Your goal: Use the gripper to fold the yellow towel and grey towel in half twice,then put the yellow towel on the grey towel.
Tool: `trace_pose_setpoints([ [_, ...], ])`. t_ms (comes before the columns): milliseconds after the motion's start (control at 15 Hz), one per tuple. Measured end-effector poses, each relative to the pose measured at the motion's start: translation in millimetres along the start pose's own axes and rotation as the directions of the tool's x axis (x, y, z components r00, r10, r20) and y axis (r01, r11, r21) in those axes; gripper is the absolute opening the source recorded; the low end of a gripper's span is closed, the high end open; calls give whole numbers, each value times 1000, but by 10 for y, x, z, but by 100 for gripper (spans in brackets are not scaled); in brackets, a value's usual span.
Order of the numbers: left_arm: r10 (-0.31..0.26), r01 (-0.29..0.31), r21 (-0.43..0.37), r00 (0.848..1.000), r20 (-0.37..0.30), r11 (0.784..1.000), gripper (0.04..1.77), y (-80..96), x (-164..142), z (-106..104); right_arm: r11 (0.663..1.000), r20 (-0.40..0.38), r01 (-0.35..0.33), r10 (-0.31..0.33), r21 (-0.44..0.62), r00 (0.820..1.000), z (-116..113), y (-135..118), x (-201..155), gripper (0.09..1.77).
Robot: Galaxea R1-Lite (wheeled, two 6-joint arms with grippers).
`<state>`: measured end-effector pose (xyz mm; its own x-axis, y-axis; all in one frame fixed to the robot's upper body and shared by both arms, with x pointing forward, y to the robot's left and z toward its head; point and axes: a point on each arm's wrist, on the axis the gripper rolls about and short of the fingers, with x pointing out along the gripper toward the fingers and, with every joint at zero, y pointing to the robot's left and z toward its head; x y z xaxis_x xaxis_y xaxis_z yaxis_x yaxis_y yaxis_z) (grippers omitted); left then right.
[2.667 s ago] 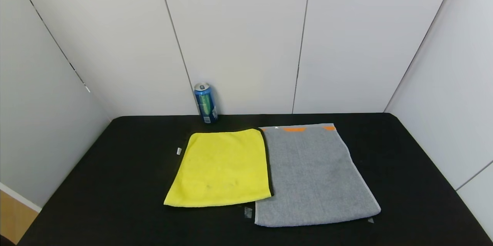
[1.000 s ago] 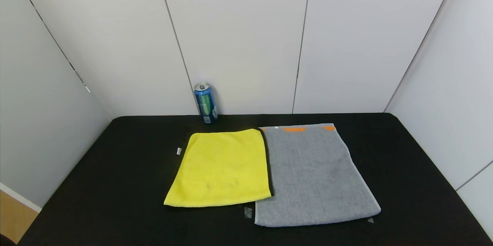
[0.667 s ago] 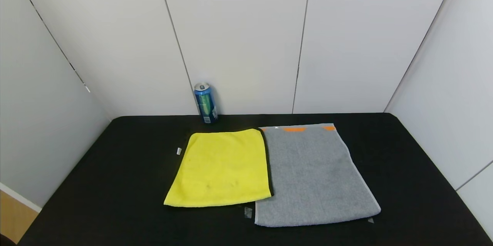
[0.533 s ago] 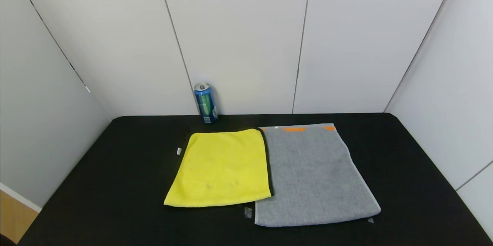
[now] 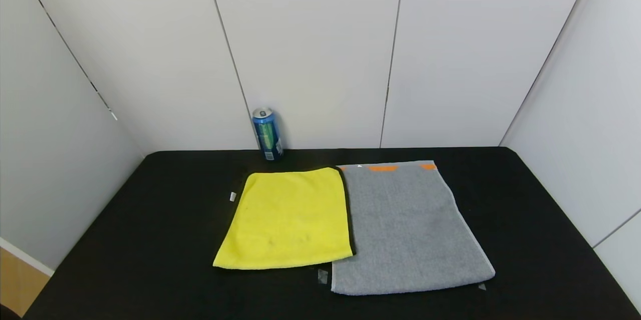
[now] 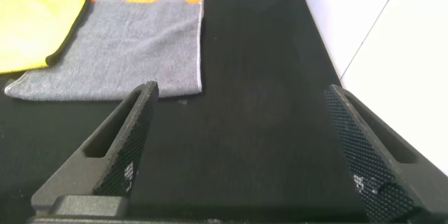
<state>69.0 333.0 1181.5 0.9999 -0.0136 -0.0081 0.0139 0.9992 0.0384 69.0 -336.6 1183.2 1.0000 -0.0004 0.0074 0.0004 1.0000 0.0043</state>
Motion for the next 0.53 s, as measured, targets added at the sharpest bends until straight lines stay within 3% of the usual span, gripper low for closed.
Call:
trace_pose_setpoints([
  [533, 5, -6, 6, 1000, 28, 1000, 172, 4, -27, 87, 1000, 21, 0, -1, 9, 1000, 70, 1, -21, 171],
])
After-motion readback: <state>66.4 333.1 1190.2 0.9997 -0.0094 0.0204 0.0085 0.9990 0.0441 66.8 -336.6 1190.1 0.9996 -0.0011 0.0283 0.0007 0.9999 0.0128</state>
